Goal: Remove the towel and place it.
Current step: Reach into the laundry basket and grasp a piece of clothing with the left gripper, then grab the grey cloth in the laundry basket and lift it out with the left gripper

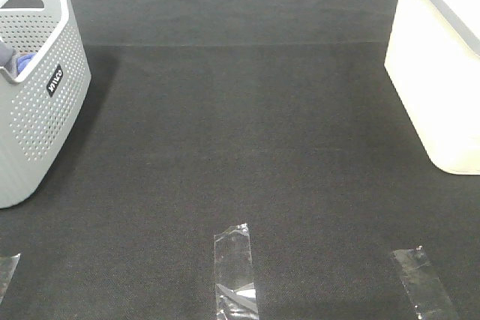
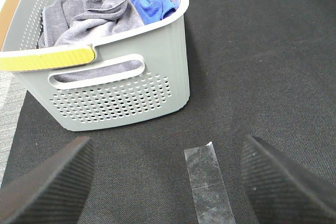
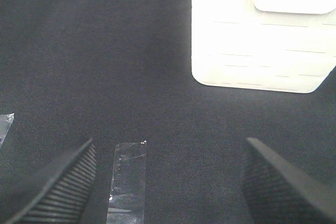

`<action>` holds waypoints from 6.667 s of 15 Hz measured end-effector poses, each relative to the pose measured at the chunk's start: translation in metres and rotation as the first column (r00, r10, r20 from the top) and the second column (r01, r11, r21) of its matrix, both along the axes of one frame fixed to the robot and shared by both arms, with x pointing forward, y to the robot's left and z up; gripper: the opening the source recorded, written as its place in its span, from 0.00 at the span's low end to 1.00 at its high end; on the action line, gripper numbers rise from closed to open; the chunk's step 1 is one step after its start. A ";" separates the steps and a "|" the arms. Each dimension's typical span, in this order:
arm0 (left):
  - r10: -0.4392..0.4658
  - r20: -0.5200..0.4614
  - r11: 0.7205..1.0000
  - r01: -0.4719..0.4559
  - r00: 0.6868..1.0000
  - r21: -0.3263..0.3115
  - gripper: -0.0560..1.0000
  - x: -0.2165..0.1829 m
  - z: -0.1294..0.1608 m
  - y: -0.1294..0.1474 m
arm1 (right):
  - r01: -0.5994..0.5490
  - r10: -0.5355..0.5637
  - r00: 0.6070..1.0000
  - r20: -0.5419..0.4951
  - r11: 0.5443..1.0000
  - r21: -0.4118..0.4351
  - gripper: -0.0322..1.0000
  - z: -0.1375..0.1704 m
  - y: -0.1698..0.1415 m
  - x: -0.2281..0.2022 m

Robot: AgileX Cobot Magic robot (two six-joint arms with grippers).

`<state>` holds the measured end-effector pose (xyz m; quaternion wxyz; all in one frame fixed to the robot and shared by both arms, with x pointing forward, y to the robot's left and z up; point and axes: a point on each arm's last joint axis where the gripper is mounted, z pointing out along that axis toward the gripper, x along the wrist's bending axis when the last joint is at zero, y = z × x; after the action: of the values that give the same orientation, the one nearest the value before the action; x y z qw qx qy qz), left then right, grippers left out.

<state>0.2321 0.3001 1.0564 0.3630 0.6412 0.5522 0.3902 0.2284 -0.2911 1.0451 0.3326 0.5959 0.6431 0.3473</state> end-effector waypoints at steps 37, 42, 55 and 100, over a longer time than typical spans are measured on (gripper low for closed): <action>0.000 0.000 1.000 0.000 1.000 0.000 0.75 0.000 0.000 0.000 | 0.000 0.000 1.000 0.000 1.000 0.000 0.72 0.000 0.000 0.000; 0.000 0.000 1.000 0.000 1.000 0.000 0.75 0.000 0.000 0.000 | 0.000 0.000 1.000 0.000 1.000 0.000 0.72 0.000 0.000 0.000; 0.000 0.000 1.000 0.000 1.000 0.000 0.75 0.000 0.000 0.000 | 0.000 0.000 1.000 0.000 1.000 0.000 0.72 0.000 0.000 0.000; 0.301 -0.566 0.788 -0.535 0.767 -0.306 0.73 0.480 -0.038 0.069 | 0.000 0.000 1.000 0.000 1.000 0.000 0.72 0.000 0.000 0.000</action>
<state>0.7120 0.3689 1.0185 0.2504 0.4720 0.8321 0.1488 0.2284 -0.2911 1.0451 0.3326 0.5959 0.6431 0.3473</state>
